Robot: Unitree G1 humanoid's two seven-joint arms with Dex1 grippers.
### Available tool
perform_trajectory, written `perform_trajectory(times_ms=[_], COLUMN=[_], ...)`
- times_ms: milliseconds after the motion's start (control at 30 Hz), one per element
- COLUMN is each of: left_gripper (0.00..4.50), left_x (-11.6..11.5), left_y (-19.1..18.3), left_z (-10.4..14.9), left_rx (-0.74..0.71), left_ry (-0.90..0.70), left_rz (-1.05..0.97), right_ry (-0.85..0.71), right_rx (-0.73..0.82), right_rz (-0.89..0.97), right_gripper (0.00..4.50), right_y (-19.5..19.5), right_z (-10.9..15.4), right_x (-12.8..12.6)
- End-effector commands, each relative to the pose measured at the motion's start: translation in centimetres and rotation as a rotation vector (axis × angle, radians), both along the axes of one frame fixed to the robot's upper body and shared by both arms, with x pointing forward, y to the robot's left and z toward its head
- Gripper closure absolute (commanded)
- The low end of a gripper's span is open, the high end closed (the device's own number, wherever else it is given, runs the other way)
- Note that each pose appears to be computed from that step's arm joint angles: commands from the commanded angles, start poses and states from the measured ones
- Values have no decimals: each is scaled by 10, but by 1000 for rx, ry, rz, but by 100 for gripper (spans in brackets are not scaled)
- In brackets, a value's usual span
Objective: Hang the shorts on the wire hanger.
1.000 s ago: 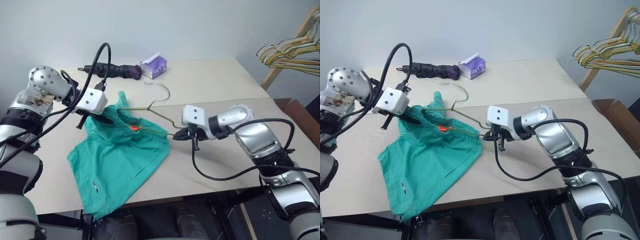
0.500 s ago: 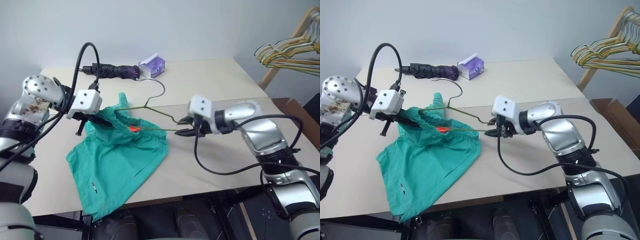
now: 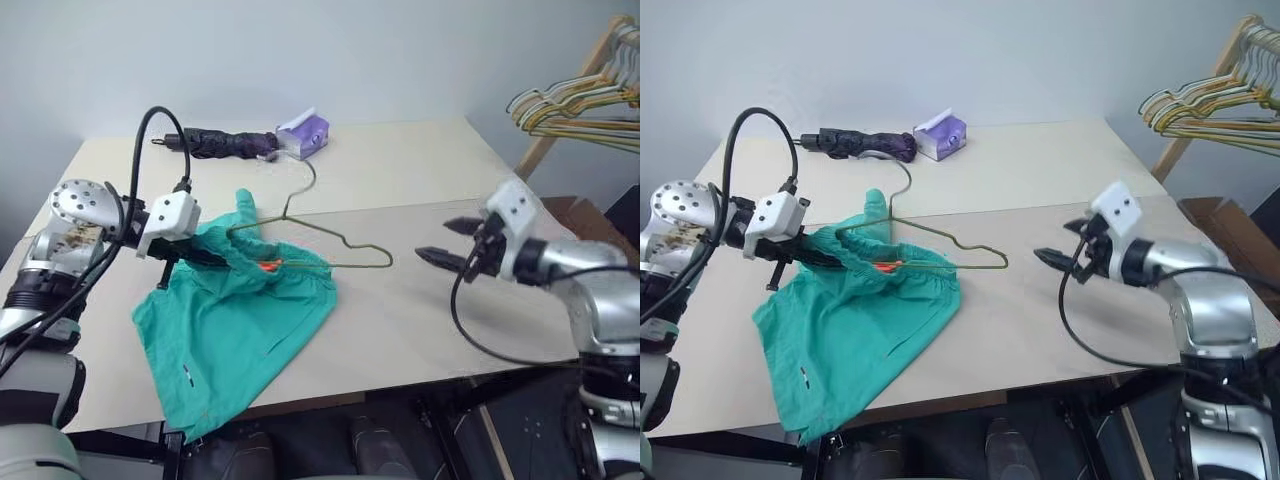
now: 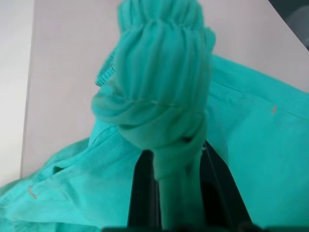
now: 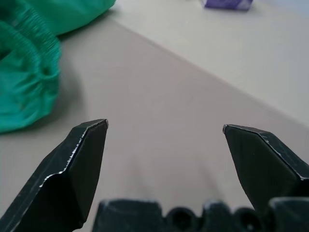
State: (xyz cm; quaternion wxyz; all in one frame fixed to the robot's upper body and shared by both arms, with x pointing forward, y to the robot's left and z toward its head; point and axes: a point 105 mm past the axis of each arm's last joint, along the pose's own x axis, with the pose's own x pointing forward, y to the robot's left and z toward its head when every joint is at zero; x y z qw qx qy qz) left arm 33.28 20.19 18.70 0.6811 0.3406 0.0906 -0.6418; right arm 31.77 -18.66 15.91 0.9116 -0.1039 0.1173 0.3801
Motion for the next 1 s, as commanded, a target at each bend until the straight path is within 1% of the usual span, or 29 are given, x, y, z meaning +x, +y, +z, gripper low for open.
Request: perform_trajectory(times_ms=[33,67,167,333,467,533,633,767,900,933,967,1000], left_gripper=[450,450,450,450,450,450,450,450,450,450,450,450], left_x=[7,7,11,13,14,13,13,12,12,11,11,11], left_y=[0,0,2,5,7,8,10,11,13,14,14,15], left_z=[20,21,26,32,35,35,35,34,31,31,30,30], left_rx=[-31,-32,-39,-40,-38,-38,-40,-44,-44,-43,-43,-42], left_ry=[-57,-59,-69,-87,-98,-101,-103,-101,-96,-95,-94,-93], left_rz=[22,25,42,59,68,73,77,84,93,95,97,99], right_ry=[3,16,72,145,179,197,237,277,285,285,283,278], right_rx=[65,78,163,254,252,229,236,292,309,322,337,350], right_rz=[68,73,72,98,134,124,101,115,117,116,122,124], right_gripper=[5,5,5,5,5,5,5,5,5,41,57,89], right_y=[24,31,65,112,137,144,149,159,171,174,176,176], right_z=[-2,-7,-23,-35,-42,-49,-58,-60,-60,-59,-56,-54], right_x=[-9,-9,1,14,18,21,26,28,31,32,32,33])
